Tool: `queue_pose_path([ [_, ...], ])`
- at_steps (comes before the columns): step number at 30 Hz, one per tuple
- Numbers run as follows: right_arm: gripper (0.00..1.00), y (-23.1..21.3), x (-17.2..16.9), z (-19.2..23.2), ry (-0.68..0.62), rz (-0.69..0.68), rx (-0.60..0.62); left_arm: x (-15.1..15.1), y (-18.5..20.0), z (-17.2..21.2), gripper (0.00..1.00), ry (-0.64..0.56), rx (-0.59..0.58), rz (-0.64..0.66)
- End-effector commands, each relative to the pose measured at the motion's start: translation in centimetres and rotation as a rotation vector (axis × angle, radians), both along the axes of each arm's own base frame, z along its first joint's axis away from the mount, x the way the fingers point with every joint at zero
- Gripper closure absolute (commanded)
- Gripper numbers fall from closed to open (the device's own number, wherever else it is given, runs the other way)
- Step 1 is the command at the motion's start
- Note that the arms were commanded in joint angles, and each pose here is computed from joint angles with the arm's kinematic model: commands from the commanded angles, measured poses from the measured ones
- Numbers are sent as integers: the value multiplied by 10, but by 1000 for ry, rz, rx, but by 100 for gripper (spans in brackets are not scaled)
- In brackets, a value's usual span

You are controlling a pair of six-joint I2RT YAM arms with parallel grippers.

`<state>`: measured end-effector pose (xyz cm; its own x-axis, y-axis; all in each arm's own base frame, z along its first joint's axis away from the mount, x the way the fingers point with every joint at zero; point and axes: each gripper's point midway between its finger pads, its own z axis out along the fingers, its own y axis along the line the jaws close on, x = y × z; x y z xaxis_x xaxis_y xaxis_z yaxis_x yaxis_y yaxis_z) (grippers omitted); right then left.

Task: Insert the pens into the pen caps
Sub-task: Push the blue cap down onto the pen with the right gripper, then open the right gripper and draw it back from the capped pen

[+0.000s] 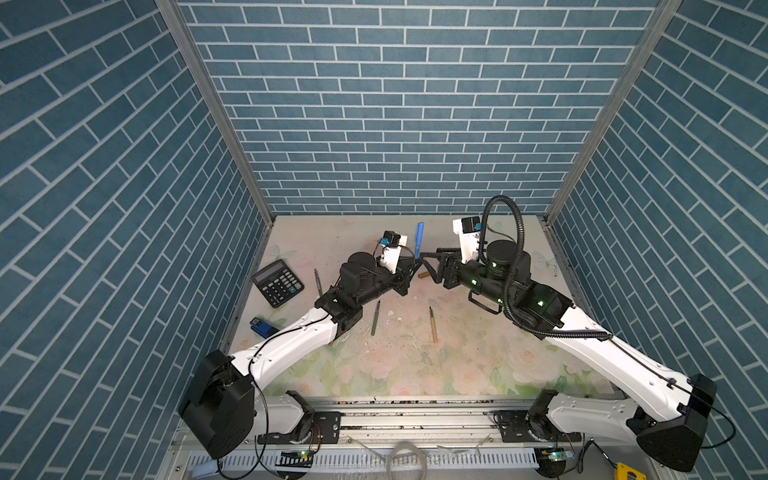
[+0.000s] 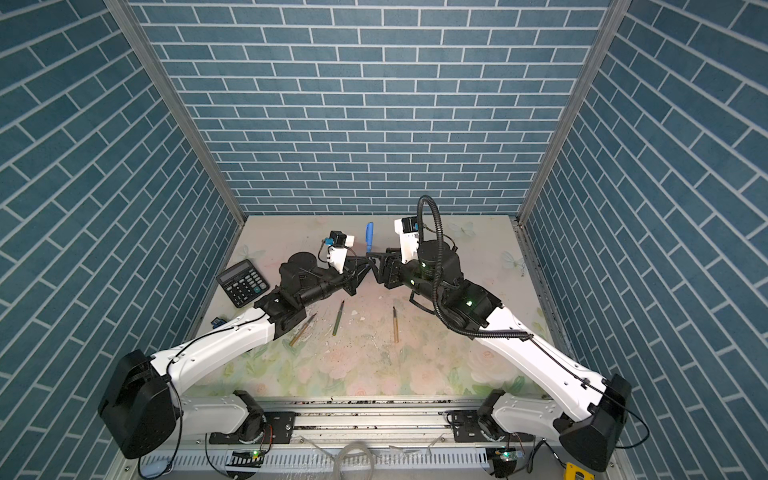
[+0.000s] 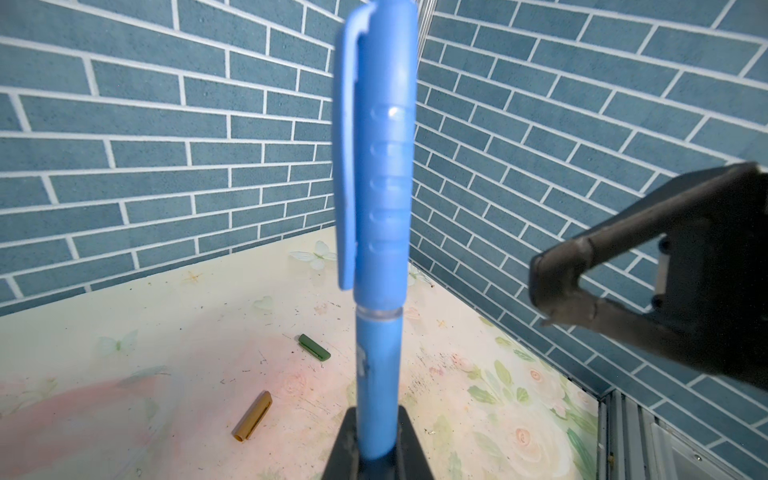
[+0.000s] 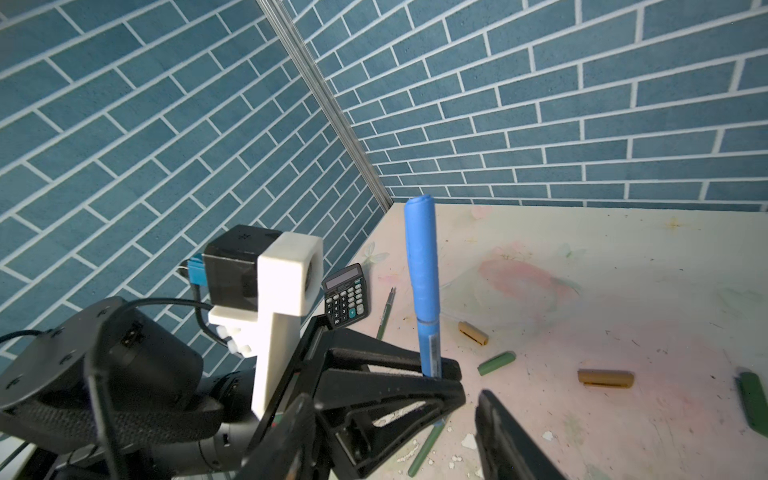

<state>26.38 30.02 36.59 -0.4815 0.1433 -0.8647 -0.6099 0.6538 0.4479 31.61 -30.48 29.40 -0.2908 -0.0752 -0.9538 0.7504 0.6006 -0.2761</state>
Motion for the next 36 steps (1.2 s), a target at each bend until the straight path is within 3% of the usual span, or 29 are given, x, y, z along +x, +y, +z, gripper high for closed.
queue_pose_path([
  [1,43,-19,8,17,-16,-38,-20,-2,-2,-6,100,-31,28,-27],
  [5,52,-14,20,19,19,21,-58,-5,-3,-15,100,-17,40,-43],
  [10,52,6,25,22,13,111,-81,-5,-5,-18,100,-6,48,-57],
  [16,53,18,38,22,13,125,-87,-6,-6,-20,100,0,54,-63],
  [21,60,22,52,19,15,97,-97,-8,-5,-16,100,-10,53,-65],
  [31,89,28,55,8,40,119,-91,-9,-4,-11,100,-12,46,-69],
  [36,94,36,45,-19,84,161,-73,-4,4,2,100,-36,38,-16],
])
